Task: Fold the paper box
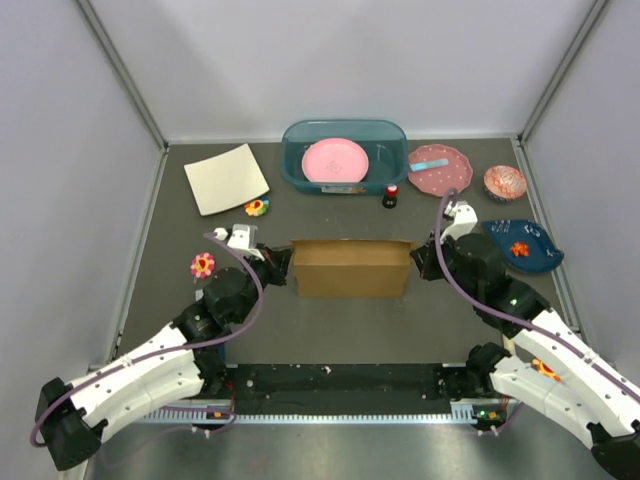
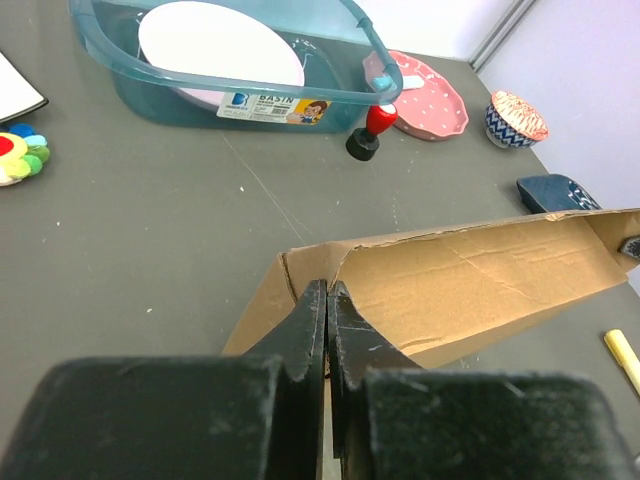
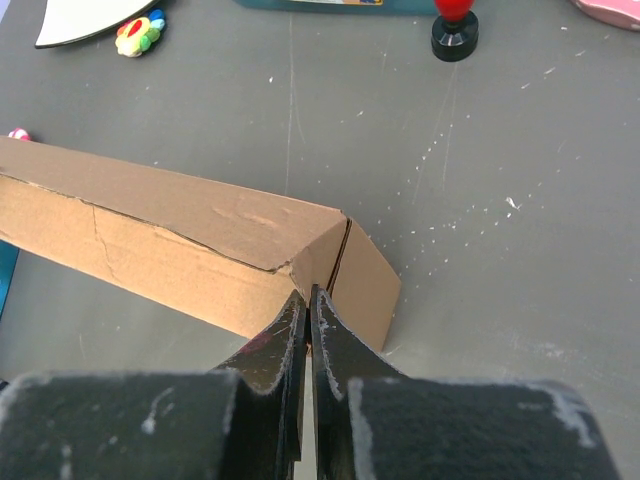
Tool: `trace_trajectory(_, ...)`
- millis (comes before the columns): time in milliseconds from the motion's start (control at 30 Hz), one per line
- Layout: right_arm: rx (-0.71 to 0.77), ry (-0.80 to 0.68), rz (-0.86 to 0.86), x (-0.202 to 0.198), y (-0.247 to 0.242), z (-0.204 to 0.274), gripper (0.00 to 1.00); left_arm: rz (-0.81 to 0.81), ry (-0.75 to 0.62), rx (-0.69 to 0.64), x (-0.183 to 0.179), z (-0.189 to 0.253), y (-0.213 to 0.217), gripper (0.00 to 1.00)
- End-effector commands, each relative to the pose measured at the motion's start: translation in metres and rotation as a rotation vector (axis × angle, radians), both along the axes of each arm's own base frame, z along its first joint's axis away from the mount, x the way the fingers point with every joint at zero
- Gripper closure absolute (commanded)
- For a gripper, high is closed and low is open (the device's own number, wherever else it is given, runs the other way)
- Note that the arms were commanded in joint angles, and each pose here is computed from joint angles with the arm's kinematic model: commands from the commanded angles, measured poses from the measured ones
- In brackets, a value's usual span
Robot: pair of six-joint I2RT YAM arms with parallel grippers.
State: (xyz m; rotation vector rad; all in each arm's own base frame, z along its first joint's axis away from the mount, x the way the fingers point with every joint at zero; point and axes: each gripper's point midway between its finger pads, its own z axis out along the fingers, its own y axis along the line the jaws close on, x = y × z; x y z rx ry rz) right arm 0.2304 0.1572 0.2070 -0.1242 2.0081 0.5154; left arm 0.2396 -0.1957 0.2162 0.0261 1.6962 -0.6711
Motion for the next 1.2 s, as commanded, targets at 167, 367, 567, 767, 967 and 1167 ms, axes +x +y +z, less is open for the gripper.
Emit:
trace_trajectory(167, -0.039, 0.05, 0.017, -0.01, -0.002, -0.019, 1.0, -0.041, 0.173, 0.191, -0.017, -0.084, -0.001, 1.0)
trace_trajectory(367, -0.042, 0.058, 0.018, -0.011, -0.003, -0.022, 1.0, -0.064, 0.198, 0.188, -0.024, -0.096, -0.008, 1.0)
trace_trajectory(567, -0.014, 0.012, 0.005, -0.009, -0.004, 0.001, 0.82, -0.041, 0.177, 0.167, -0.022, -0.084, -0.006, 1.0)
trace_trajectory(767, -0.006, -0.047, -0.006, -0.003, -0.006, 0.031, 0.7, -0.026, 0.185, 0.175, -0.019, -0.072, -0.006, 1.0)
trace_trajectory(967, -0.033, -0.072, -0.026, 0.005, -0.008, 0.041, 0.69, -0.027, 0.191, 0.178, -0.017, -0.068, -0.01, 1.0)
trace_trajectory(1167, -0.066, -0.069, -0.043, 0.01, -0.01, 0.037, 0.79, -0.034, 0.189, 0.182, -0.016, -0.066, -0.011, 1.0)
